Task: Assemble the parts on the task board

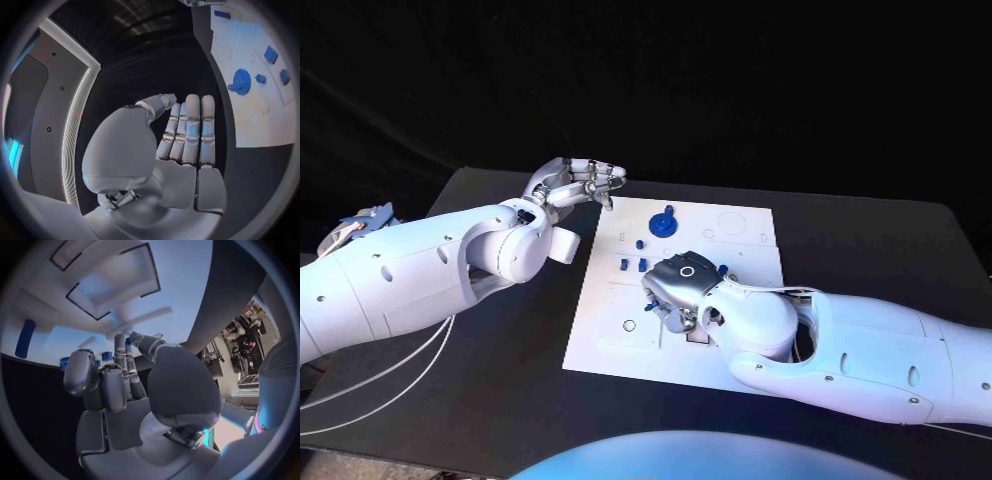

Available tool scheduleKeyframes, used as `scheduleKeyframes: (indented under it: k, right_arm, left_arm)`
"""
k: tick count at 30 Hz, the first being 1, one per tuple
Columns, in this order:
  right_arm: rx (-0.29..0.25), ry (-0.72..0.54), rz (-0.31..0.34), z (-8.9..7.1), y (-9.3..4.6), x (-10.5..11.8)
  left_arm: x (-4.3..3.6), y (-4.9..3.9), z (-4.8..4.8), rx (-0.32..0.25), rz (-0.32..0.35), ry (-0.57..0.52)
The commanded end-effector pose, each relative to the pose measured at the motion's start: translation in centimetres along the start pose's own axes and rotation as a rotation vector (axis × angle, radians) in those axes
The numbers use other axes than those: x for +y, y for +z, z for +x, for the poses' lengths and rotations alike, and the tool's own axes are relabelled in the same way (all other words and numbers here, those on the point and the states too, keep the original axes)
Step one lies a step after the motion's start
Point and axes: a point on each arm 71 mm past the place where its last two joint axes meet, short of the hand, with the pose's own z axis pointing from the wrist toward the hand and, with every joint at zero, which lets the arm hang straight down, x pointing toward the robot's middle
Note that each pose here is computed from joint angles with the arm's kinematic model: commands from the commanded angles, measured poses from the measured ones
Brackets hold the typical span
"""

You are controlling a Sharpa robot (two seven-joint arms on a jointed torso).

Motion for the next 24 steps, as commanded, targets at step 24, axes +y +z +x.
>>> scheduleKeyframes:
  k: [24]
  right_arm:
    - [-0.255, 0.367, -0.015, -1.0, -2.8, -3.9]
  left_arm:
    - [0.86, -1.92, -0.19, 0.065, -0.041, 0.036]
